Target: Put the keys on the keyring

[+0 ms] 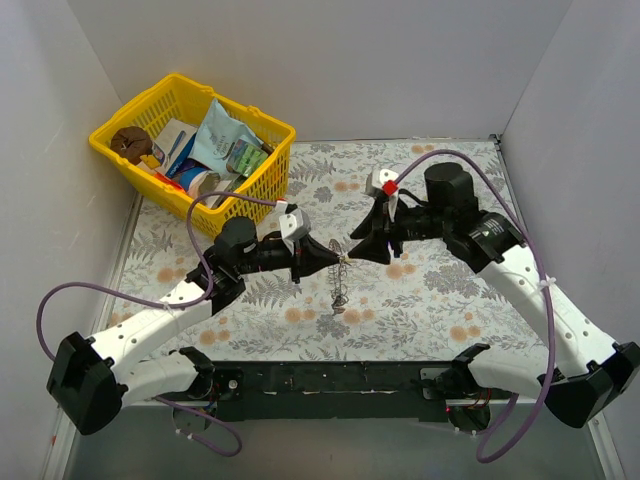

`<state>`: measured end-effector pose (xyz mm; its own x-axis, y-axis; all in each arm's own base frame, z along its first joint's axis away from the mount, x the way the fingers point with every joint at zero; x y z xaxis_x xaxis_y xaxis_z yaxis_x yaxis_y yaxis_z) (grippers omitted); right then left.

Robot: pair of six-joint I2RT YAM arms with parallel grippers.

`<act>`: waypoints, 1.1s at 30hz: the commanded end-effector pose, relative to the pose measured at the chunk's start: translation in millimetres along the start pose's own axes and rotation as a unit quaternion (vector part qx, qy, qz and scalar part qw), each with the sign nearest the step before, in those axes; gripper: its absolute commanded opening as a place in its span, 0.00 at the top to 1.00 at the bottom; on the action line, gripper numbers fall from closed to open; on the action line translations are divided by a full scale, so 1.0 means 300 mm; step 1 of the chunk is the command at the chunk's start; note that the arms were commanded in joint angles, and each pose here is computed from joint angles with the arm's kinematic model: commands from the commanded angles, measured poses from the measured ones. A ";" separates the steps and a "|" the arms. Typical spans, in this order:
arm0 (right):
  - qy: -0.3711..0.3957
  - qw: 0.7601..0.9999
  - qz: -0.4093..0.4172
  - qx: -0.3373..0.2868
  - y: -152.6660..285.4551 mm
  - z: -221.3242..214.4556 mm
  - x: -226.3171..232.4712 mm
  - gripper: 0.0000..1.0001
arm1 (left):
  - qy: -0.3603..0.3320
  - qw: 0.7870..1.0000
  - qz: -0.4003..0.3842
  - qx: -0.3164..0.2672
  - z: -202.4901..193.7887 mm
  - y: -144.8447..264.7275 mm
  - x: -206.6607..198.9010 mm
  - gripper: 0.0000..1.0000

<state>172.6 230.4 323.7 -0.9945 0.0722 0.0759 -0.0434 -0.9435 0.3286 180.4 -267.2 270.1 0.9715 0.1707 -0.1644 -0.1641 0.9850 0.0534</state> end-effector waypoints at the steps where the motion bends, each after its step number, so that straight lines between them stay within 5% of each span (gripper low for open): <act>1: 0.008 0.997 0.001 -0.073 0.044 0.079 -0.017 0.46 | -0.025 0.996 0.019 -0.083 0.111 0.029 -0.012 1.00; 15: -0.006 0.991 0.073 -0.112 0.040 0.060 0.017 0.48 | -0.046 0.984 -0.001 -0.174 0.154 0.069 -0.056 1.00; 33: -0.030 0.992 0.077 -0.098 0.002 0.002 -0.009 0.57 | -0.040 0.981 -0.028 -0.187 0.186 0.057 -0.071 1.00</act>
<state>173.2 227.2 320.2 -0.9799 -0.0502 0.1932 0.0788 -0.9866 0.1430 168.3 -257.6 305.9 0.9810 0.1421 -0.1318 -0.1721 0.9516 -0.2548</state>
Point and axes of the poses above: each gripper's point midway between its finger pads, its own y axis back along the fingers, its own x axis along the line the jaws close on, z = x × y, the point moved 5 cm from there along y, back along the fingers, and after that the axes turned 3 degrees about y, right-handed, at the moved point
